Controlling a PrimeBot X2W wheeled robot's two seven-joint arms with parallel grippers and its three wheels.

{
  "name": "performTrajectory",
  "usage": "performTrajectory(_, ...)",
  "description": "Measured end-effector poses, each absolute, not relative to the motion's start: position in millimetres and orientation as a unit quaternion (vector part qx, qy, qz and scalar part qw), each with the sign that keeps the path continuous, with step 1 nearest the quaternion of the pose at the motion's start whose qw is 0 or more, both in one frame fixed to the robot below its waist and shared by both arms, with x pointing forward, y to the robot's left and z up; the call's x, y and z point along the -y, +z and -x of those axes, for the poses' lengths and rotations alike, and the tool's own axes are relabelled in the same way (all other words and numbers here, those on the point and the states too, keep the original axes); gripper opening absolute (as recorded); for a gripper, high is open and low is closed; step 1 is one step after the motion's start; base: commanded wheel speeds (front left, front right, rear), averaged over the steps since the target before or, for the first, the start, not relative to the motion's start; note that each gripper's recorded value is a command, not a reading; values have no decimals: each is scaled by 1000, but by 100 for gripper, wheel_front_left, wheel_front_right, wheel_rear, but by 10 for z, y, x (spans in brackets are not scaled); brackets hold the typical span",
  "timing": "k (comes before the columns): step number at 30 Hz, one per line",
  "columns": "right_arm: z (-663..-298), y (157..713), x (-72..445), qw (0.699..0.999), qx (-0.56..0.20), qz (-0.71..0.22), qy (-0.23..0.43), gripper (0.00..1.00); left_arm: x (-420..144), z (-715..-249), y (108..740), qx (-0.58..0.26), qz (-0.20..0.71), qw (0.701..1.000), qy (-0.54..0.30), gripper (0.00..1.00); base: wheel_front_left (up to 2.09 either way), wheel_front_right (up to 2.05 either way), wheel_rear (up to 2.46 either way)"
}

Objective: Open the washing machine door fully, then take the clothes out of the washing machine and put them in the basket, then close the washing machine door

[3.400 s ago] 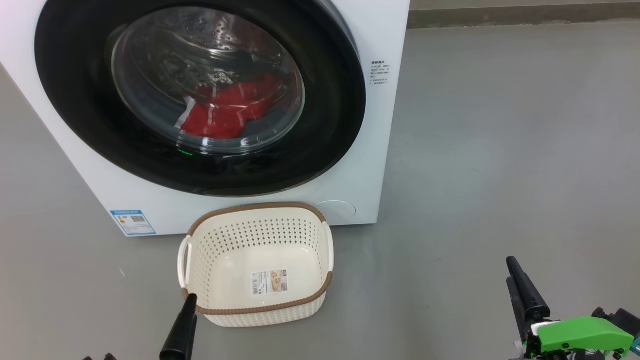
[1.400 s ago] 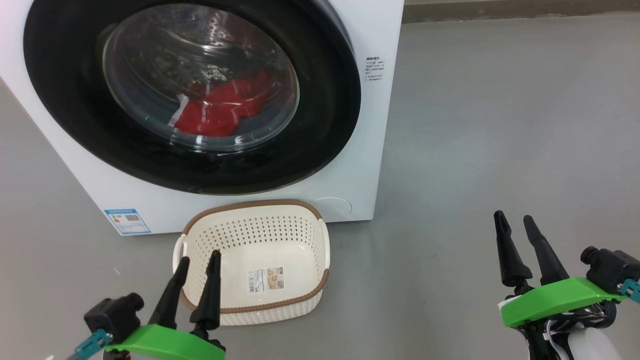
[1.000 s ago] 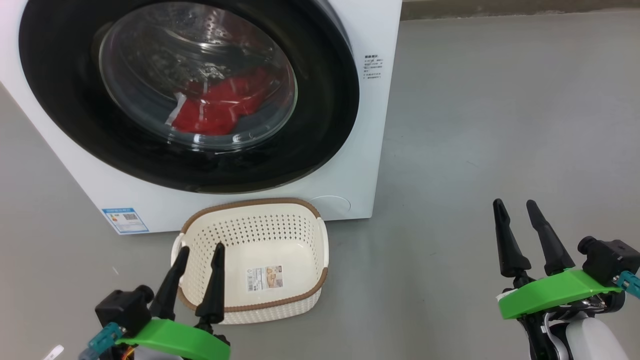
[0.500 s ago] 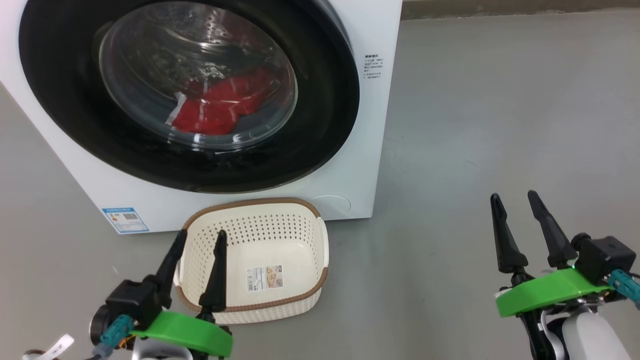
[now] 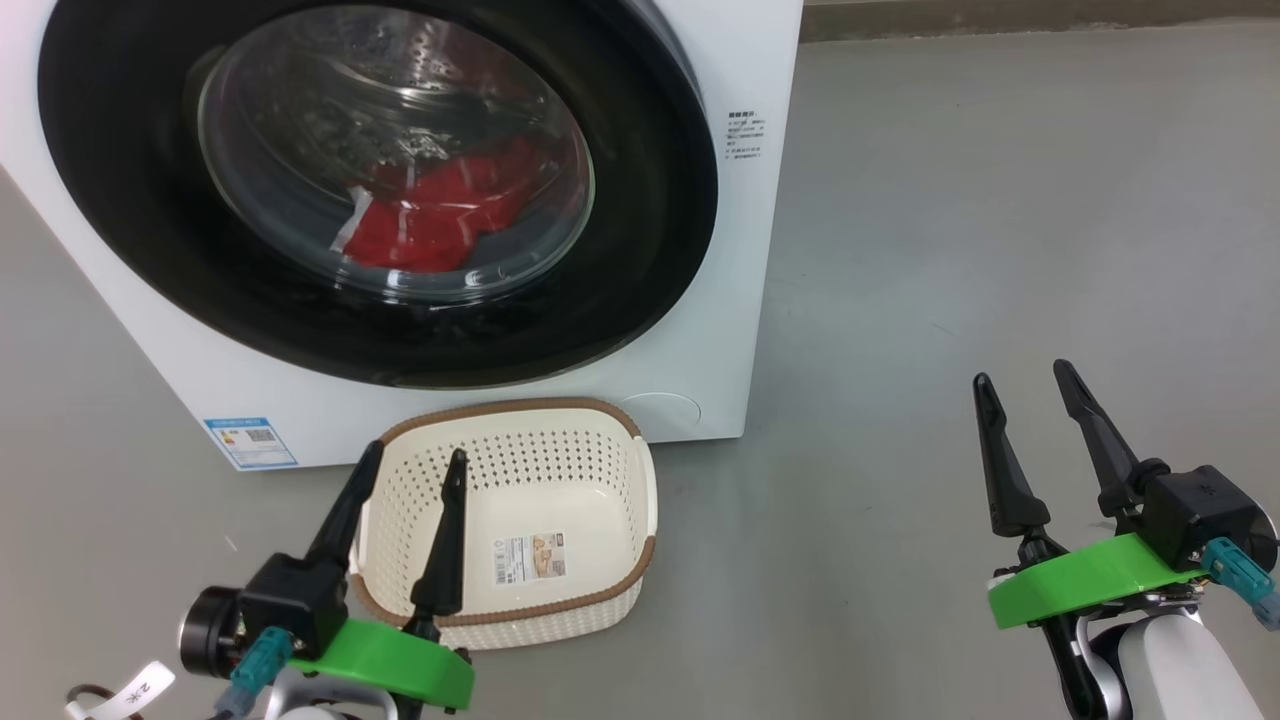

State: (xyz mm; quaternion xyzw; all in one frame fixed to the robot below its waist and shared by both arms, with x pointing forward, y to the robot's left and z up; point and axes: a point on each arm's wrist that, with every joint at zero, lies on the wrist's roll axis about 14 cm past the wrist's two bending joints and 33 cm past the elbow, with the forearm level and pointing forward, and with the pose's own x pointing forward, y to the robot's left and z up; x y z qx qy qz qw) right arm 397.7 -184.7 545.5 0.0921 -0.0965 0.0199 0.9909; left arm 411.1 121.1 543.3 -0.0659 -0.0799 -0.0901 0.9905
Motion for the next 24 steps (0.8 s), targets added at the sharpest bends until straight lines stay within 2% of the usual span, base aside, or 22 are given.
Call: performTrajectory(24, -4130, 5345, 1818, 991, 81, -101, 22, 100, -1273, -4194, 5290, 62, 72, 992, -77, 100, 0, 0, 0)
